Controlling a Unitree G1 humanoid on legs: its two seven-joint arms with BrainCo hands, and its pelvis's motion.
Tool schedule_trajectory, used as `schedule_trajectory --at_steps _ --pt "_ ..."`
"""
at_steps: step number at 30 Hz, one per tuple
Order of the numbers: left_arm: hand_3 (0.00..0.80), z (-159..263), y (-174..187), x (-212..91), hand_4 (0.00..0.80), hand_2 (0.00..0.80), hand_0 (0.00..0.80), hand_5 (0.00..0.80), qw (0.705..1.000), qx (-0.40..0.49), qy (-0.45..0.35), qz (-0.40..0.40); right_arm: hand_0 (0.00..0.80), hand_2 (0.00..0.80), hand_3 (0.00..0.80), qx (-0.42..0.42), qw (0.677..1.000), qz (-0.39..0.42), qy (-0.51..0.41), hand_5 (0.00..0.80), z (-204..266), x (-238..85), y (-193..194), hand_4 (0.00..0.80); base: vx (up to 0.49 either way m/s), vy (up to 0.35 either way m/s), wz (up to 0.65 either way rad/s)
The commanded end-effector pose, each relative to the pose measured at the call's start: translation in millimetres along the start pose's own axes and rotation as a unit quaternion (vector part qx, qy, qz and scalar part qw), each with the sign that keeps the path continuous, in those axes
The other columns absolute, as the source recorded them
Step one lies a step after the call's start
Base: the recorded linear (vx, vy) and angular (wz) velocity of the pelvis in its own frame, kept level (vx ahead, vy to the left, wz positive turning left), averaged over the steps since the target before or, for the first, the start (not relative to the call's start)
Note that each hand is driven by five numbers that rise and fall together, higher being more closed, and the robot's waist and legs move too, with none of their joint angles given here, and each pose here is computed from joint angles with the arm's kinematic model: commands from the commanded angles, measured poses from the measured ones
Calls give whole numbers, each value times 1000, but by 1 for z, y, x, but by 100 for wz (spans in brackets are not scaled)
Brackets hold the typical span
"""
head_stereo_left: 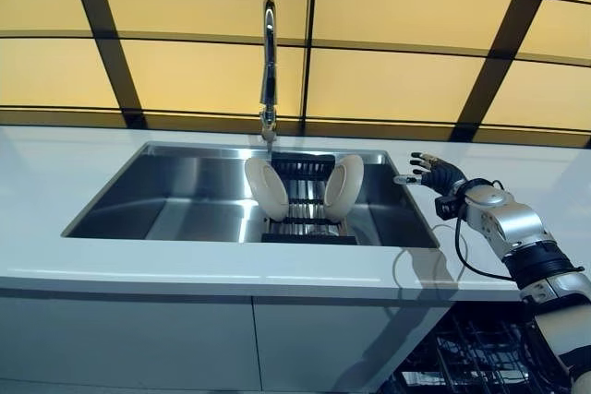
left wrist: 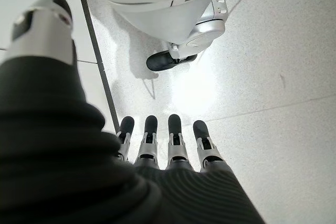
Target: Take plates into dishwasher
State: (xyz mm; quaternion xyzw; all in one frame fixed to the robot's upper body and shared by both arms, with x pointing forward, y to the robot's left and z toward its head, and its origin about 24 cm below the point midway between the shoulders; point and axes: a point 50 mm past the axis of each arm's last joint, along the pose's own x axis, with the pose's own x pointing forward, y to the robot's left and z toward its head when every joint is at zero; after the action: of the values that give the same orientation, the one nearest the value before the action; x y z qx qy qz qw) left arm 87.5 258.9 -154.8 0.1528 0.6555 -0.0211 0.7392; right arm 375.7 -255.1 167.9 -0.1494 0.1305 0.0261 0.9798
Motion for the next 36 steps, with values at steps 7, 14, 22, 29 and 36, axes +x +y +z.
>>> schedule_trajectory --at_steps 7,14,22,29,36 --pt "0 11 18 -3 0 0 0 0 999 27 13 20 0 0 0 -3 1000 10 -2 0 40 6 3 0 0 0 0" --pt "0 15 20 -4 0 0 0 0 999 26 12 21 0 0 0 2 1000 18 21 0 40 11 16 0 0 4 1" --pt "0 25 17 -4 0 0 0 0 1000 15 -4 19 0 0 0 55 997 31 33 0 43 16 42 0 0 6 0" --pt "0 36 13 -5 0 0 0 0 1000 3 -12 14 0 0 0 76 995 40 41 0 39 21 68 0 9 26 0" --pt "0 42 11 -6 0 0 0 0 1000 -6 -14 10 0 0 0 85 995 40 43 0 41 22 76 0 3 7 1"
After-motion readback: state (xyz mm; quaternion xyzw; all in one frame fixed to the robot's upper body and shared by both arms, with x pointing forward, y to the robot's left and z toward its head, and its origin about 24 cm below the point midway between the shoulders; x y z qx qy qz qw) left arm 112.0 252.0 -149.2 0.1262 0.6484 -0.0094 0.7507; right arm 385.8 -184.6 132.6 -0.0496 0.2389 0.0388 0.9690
